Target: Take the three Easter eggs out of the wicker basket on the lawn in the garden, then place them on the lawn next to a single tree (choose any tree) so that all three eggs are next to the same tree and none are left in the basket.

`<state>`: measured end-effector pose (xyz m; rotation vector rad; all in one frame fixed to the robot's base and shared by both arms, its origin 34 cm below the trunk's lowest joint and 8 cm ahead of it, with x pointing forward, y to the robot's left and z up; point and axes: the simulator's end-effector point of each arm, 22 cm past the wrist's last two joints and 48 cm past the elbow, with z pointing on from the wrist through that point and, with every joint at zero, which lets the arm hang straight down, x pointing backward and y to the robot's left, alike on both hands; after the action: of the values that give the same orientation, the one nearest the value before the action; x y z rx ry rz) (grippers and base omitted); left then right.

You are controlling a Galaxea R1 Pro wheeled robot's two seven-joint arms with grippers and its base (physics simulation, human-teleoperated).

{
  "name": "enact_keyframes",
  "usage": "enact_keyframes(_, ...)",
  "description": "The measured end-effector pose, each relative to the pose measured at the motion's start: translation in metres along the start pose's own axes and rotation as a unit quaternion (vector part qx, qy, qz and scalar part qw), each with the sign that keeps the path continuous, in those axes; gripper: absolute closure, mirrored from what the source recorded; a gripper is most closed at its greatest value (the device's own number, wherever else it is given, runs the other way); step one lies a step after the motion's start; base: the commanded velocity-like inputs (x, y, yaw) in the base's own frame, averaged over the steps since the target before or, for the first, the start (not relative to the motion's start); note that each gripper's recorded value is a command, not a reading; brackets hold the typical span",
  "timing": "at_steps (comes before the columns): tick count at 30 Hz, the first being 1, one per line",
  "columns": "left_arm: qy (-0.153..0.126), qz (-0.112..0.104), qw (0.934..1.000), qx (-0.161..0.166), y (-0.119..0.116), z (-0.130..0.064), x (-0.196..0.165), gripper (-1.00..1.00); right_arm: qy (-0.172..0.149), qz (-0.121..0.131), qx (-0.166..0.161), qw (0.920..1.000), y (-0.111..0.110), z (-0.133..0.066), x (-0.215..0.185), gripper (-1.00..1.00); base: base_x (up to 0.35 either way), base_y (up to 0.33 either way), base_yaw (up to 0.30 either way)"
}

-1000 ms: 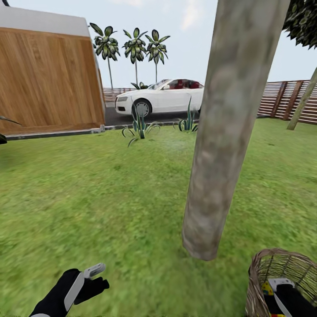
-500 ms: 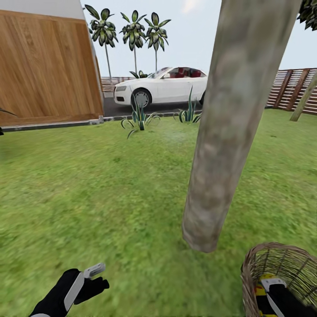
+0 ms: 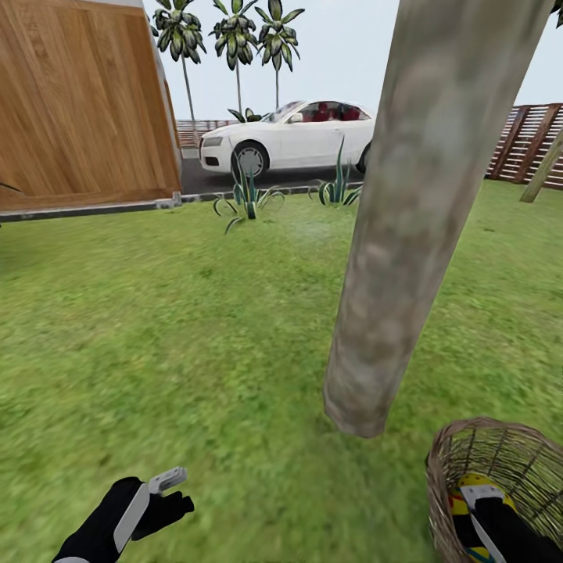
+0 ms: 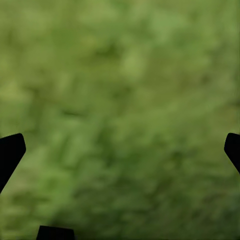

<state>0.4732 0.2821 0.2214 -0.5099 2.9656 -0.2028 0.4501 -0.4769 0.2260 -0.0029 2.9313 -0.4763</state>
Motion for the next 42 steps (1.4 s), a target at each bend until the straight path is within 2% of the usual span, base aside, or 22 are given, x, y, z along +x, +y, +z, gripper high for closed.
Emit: enact_keyframes(42,-0.005,0.001,1.0000,0.002,-0.0015,-0.0033,-0.0031,-1.00,0.007,0.004,-0.002,1.0000,0.0006,0.0001,0.0065,1.00,0.000,0.000,0.000)
